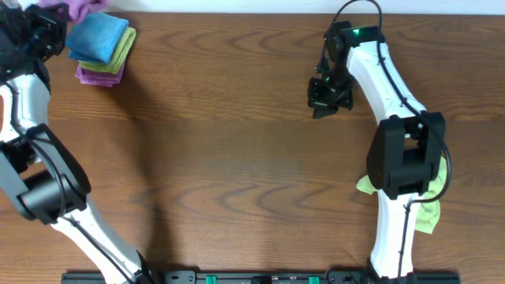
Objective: Fold the cloth
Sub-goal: 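Carry the purple bundle with the left gripper to the far-left cloth stack, then place the purple bundle on top of the stack and release with the left gripper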
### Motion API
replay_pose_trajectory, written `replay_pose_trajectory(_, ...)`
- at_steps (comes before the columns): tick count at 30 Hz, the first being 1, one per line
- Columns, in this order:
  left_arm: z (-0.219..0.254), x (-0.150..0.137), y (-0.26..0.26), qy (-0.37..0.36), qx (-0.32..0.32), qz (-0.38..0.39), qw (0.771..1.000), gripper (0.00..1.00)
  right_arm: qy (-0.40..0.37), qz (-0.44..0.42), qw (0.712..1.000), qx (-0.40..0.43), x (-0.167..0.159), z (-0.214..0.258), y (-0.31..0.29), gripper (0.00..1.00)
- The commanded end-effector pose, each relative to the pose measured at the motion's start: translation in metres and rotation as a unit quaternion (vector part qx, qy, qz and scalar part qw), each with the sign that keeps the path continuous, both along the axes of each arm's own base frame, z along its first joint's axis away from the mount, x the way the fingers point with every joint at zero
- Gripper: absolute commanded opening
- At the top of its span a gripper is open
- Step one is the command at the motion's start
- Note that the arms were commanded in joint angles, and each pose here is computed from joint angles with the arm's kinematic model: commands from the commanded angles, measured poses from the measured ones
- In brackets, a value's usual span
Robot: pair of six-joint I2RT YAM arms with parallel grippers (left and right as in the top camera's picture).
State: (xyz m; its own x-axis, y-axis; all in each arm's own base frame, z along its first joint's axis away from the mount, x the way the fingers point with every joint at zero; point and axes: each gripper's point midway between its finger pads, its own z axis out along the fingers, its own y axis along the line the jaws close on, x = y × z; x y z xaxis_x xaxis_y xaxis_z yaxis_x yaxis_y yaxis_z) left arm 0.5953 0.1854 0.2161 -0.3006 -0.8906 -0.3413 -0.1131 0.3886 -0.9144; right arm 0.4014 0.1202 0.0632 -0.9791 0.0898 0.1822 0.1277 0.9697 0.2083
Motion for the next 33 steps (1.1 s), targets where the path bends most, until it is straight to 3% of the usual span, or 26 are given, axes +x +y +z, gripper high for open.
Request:
replay_pose_trajectory(1,-0.007,0.002,-0.011,-0.022,0.028,-0.044,0.998,0.06,-0.011,0.017,1.000,0.005,0.001,0.005,0.012,0.02)
replay_pose_trajectory(9,-0.030,0.003,-0.026,-0.051,0.088,-0.113,0.988,0.06,-0.014,0.031,0.999,0.005,-0.002,0.005,0.024,0.02)
replay_pose_trajectory(23,-0.053,0.001,-0.022,-0.035,0.145,-0.118,0.982,0.06,-0.013,0.043,0.999,0.005,-0.005,0.005,0.034,0.02)
replay_pose_trajectory(33,-0.048,0.010,-0.017,-0.076,0.178,-0.111,0.975,0.06,-0.014,0.056,0.998,0.006,-0.009,0.005,0.044,0.02)
